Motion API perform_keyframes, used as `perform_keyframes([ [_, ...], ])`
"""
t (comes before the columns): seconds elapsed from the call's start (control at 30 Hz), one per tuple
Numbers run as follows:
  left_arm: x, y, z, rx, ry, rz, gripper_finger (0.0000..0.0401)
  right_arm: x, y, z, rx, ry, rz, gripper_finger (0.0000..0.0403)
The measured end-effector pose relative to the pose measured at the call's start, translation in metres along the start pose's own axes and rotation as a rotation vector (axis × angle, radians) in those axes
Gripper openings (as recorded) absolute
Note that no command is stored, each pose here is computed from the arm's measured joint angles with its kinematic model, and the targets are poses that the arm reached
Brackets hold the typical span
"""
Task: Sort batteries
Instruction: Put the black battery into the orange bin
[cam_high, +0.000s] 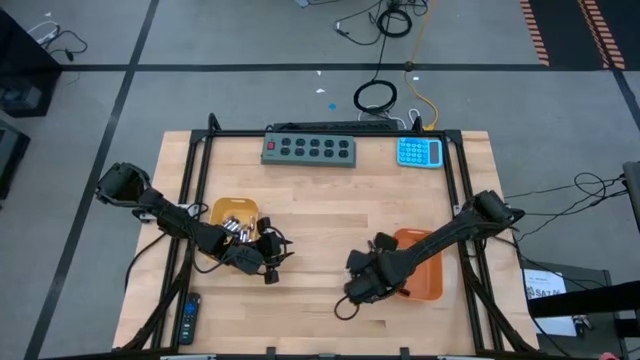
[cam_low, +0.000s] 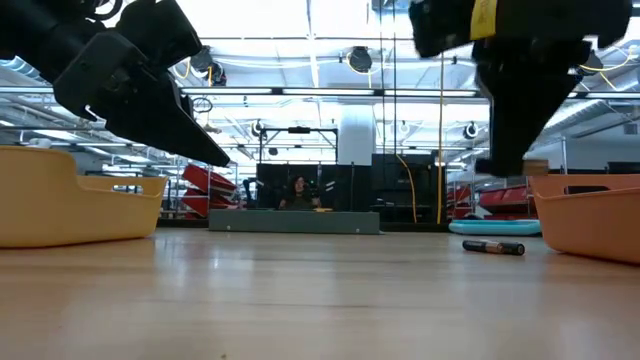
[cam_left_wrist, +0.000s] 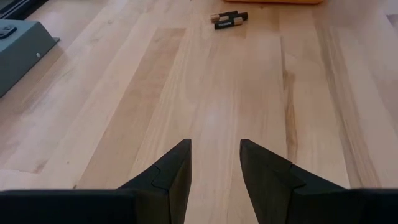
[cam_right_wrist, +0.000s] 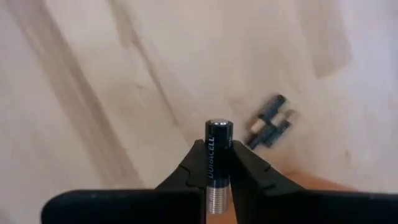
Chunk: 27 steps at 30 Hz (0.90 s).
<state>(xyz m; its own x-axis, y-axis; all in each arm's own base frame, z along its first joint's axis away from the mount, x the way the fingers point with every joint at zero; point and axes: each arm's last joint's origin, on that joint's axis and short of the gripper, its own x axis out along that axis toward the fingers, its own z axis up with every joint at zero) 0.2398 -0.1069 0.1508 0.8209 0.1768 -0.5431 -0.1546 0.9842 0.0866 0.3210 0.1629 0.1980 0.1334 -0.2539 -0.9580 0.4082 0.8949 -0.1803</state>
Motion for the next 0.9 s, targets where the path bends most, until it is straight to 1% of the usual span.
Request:
perform_keyframes([
  [0.13,0.000,0.000,0.000,-0.001,0.001,0.000,0.0146,-0.028,-0.013,-0.010,0.093,-0.052,-0.032,0.0021],
  [0.2,0.000,0.000,0.000,-0.007,0.001,0.000,0.0146,-0.041,-0.022,-0.018,0.146,-0.030,-0.061,0.0021],
  [0.3,0.000,0.000,0.000,-0.007,0.002,0.001,0.0146,-0.046,-0.030,-0.032,0.200,0.032,-0.153,0.0021],
  [0.4,0.000,0.000,0.000,-0.008,0.003,0.001,0.0146,-0.051,-0.033,-0.042,0.199,0.089,-0.208,0.0021],
  [0.63,0.000,-0.001,-0.001,-0.008,0.004,-0.001,0.0146,-0.028,-0.033,-0.058,0.207,0.171,-0.172,0.0021],
  [0.77,-0.001,-0.001,-0.001,-0.006,0.004,-0.004,0.0146,-0.011,-0.041,-0.070,0.228,0.182,-0.125,0.0022],
  [0.9,-0.001,-0.001,-0.001,-0.007,0.003,-0.004,0.0146,0.003,-0.056,-0.085,0.271,0.162,-0.087,0.0036],
])
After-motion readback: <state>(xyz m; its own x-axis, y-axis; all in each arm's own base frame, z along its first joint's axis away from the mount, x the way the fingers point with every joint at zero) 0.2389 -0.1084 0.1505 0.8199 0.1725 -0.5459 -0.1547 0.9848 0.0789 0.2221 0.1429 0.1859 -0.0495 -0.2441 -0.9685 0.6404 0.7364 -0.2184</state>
